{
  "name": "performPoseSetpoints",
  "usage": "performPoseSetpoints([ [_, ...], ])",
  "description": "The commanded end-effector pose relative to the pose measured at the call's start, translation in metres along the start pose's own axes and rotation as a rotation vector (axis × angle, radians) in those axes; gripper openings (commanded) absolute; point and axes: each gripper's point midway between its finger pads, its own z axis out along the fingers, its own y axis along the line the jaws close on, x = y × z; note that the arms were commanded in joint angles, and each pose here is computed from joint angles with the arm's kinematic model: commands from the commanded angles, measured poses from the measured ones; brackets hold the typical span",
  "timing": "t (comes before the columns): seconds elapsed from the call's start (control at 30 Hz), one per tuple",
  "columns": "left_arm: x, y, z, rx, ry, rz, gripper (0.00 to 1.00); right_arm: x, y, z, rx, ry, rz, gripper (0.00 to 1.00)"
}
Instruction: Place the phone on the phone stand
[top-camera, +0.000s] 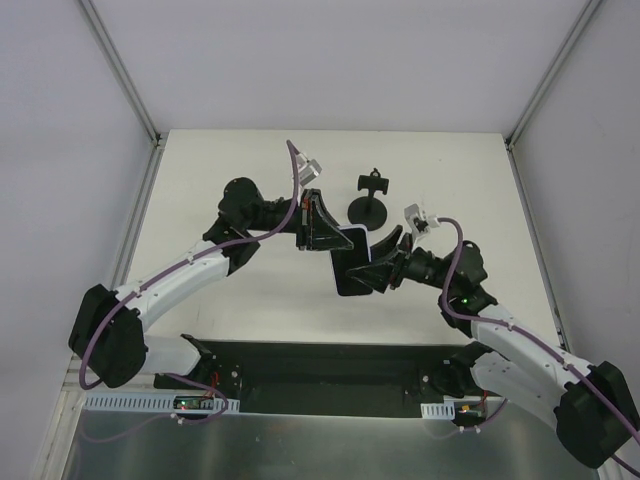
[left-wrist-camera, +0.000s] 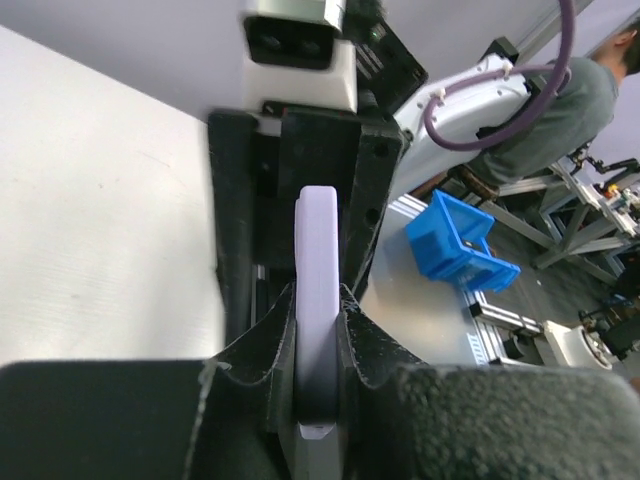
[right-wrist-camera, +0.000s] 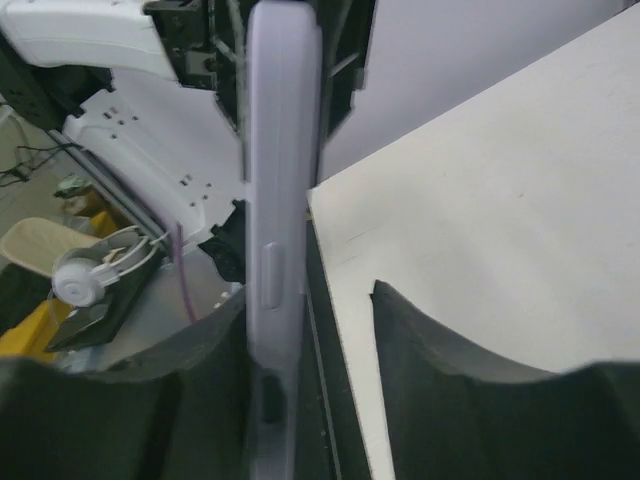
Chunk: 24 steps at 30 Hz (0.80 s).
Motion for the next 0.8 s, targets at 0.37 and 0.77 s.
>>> performPoseSetpoints([
  [0.37, -0.039, 0.019, -0.066, -0.645, -0.107, 0.266, 0.00, -0.022, -0.117, -0.094, 0.911, 0.045, 0.001, 0.96],
  [0.77, -0.045, 0.047, -0.118, -0.960, -0.187, 0.352, 0.00, -0.082, -0.178, -0.096, 1.116, 0.266, -0.022, 0.99],
])
